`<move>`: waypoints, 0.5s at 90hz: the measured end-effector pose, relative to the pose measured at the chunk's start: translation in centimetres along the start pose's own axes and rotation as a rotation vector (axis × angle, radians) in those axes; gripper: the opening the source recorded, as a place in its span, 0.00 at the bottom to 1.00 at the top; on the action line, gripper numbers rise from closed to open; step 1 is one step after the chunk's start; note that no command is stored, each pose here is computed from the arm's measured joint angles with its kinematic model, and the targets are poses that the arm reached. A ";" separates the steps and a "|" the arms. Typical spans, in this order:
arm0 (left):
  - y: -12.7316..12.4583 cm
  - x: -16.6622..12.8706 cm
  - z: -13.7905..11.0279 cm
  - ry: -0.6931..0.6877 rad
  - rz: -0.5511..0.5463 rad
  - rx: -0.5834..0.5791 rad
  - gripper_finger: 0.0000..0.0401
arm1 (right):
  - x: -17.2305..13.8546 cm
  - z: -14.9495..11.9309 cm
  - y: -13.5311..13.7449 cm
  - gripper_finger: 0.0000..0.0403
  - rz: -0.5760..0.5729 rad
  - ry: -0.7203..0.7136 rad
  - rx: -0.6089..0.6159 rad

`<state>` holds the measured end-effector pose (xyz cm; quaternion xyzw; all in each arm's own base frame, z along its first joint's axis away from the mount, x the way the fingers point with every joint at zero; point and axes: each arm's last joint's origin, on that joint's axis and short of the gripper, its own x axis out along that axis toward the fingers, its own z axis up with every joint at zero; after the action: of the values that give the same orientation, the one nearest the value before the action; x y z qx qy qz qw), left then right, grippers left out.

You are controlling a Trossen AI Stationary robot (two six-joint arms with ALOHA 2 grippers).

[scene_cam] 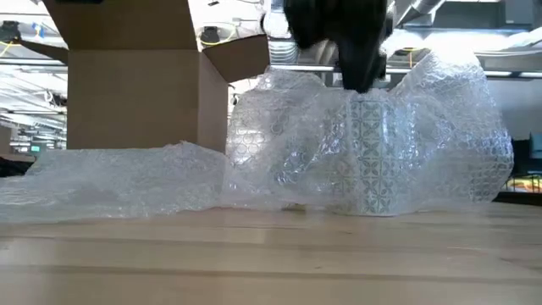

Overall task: Wrap mug
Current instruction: Wrap the green mug with the bubble wrap

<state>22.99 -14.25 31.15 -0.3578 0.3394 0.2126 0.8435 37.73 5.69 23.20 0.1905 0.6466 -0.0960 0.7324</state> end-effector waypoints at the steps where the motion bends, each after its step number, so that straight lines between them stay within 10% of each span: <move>1: 0.0 0.0 0.0 0.000 0.000 0.000 0.00 | 0.2 0.0 -0.1 0.15 -0.001 0.000 0.002; 45: -0.1 0.0 0.0 -0.002 -0.009 -0.004 0.00 | 3.7 -0.5 -0.9 0.00 -0.038 0.047 -0.026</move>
<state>23.05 -14.32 31.20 -0.3610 0.3364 0.2097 0.8441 37.45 5.49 19.33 0.1708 0.6682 -0.0971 0.7176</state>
